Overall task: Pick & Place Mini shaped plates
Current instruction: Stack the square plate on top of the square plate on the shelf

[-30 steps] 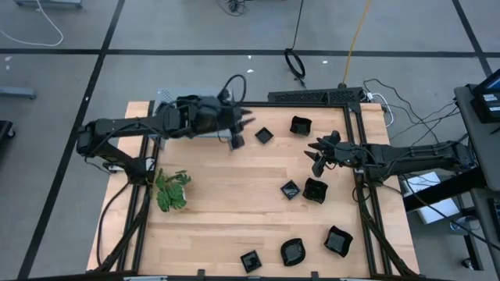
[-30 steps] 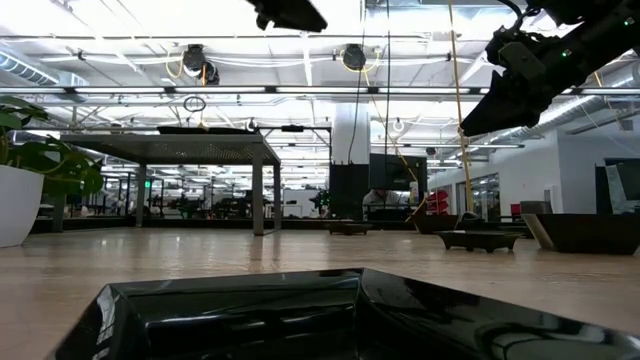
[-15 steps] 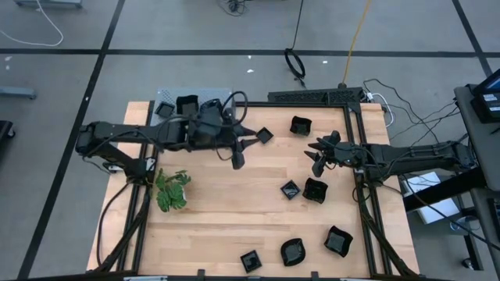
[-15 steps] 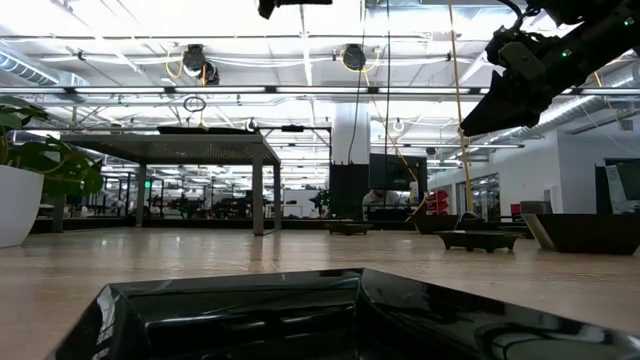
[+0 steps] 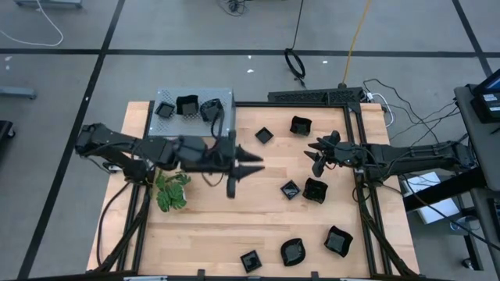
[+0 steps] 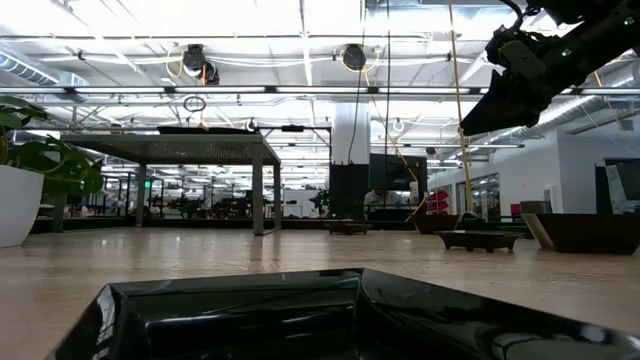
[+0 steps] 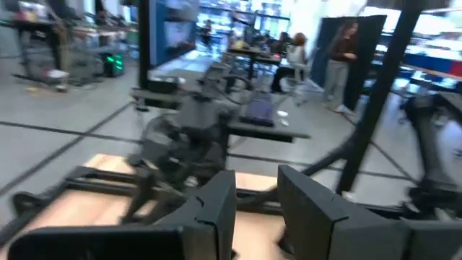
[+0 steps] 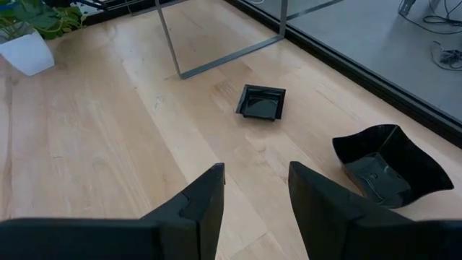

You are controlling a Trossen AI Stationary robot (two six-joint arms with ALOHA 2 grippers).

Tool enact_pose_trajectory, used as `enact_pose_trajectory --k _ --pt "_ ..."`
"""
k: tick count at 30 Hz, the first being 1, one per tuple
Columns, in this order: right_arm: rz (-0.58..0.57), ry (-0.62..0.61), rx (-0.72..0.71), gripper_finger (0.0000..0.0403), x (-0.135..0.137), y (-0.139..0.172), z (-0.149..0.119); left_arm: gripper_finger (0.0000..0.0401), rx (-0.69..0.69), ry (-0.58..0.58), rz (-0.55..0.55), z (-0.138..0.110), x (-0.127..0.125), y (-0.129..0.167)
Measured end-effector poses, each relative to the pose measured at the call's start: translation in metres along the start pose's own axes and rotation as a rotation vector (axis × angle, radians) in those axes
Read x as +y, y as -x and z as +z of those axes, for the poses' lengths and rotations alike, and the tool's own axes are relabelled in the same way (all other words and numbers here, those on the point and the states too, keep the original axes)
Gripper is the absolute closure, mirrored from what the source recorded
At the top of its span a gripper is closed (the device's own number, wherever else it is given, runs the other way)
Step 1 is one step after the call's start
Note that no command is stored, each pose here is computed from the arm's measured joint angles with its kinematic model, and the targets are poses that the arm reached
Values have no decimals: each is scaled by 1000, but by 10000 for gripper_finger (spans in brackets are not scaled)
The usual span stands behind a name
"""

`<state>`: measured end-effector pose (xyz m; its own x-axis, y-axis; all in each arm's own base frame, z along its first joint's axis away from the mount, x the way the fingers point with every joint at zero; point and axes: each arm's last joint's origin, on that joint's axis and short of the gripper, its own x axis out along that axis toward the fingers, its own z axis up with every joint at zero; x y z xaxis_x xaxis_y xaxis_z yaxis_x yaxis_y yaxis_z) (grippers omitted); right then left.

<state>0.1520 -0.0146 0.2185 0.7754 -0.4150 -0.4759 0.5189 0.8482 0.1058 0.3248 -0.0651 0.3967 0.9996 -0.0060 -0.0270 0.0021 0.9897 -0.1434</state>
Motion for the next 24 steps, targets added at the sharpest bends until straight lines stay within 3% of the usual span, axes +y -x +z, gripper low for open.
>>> enact_pose_trajectory --k 6,12,19,24 --pt "183 -80 -8 261 6 3 5 293 72 96 -29 -17 -29 -1" --pt "370 -28 -126 261 7 20 17 293 166 143 2 -48 -47 -16" --pt "415 -39 -286 261 -4 49 24 293 178 155 30 -66 -47 -34" --pt "426 0 -366 261 -10 63 26 293 230 32 90 -84 -33 -49"
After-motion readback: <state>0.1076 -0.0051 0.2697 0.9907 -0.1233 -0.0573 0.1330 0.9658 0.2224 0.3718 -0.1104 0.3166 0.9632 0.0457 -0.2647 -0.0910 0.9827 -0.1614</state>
